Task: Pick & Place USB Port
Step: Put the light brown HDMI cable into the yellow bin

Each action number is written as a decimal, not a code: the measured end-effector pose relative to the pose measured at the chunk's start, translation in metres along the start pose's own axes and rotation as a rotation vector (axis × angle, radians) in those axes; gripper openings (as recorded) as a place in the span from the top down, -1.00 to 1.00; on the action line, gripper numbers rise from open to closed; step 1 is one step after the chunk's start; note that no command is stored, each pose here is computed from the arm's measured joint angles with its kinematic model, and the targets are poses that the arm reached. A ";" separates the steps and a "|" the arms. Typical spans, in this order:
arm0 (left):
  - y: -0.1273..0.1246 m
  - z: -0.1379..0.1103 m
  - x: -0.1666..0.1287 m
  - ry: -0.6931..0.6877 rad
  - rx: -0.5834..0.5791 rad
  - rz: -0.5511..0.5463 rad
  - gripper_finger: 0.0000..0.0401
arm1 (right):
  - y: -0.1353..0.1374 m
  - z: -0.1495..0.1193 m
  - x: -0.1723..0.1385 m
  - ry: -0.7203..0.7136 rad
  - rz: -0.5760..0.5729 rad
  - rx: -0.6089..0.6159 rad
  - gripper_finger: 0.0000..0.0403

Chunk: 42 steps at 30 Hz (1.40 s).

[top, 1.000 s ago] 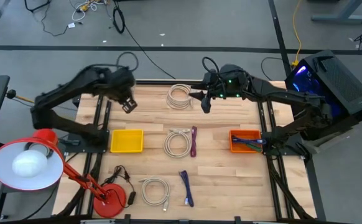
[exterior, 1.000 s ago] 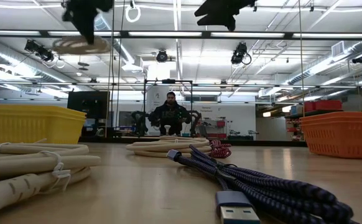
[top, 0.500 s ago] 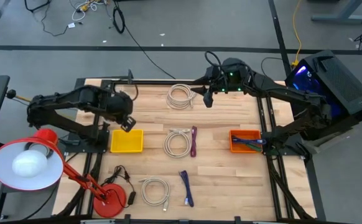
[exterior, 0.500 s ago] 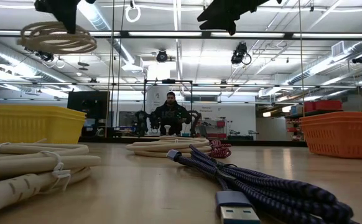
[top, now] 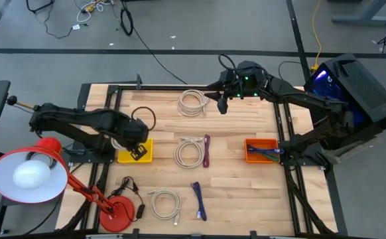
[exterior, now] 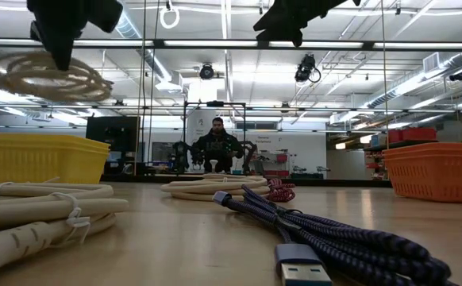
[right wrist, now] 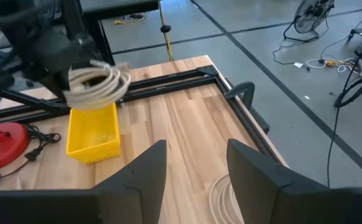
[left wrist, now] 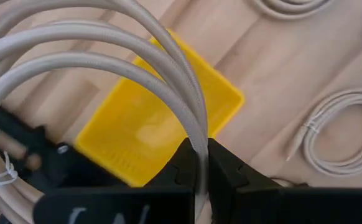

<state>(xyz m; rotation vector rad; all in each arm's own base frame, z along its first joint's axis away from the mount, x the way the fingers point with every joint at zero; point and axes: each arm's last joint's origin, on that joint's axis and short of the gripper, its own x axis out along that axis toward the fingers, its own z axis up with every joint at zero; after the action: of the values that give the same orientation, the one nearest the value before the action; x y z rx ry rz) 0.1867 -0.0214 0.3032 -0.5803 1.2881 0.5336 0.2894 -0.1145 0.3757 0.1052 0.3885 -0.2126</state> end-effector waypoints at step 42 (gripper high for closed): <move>-0.006 0.001 0.066 0.077 0.019 0.047 0.88 | 0.000 0.002 0.000 -0.022 -0.002 0.038 0.16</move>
<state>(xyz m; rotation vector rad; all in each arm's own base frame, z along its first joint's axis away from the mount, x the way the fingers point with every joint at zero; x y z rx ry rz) 0.2043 -0.0222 0.2395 -0.5602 1.3806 0.5411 0.2901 -0.1149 0.3777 0.1399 0.3628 -0.2229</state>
